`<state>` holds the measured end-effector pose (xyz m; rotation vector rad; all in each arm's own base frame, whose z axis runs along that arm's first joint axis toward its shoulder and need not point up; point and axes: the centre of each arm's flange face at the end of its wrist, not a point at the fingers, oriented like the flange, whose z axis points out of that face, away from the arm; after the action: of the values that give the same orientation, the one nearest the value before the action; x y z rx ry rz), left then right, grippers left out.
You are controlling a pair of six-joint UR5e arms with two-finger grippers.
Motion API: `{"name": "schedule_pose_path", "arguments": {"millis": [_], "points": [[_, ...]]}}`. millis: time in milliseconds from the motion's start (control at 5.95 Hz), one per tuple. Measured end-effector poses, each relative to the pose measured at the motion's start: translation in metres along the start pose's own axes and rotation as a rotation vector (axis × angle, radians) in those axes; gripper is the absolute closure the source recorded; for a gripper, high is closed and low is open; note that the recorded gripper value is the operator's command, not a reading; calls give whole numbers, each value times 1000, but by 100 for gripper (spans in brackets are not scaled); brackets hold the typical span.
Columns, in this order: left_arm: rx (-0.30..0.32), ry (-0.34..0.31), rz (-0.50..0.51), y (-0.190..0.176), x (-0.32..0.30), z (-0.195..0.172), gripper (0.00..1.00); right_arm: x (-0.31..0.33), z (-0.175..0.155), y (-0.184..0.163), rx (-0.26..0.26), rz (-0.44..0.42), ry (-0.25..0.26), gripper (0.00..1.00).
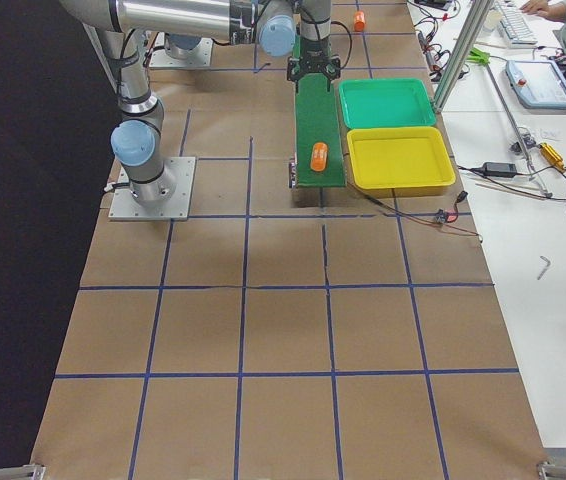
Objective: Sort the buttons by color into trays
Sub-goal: 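Grasp a push button with the left gripper and set it on the belt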
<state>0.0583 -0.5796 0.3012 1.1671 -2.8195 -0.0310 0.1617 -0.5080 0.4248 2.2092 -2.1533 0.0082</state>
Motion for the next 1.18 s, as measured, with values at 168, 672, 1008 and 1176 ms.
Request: {"name": "schedule_pose_path", "arguments": {"millis": [168,672,1008,1176], "points": [[-4,-4,-142,26,32,7,87,0,0,0,0,0,0,0],[-32,-44,-431,87,86,37,82,0,0,0,0,3,0,0],[-48,-70,-522,107,93,51,66,-1,1,0,1,9,-8,0],[-58,-87,-530,114,91,60,18,-1,4,-1,1,9,-20,0]]}}
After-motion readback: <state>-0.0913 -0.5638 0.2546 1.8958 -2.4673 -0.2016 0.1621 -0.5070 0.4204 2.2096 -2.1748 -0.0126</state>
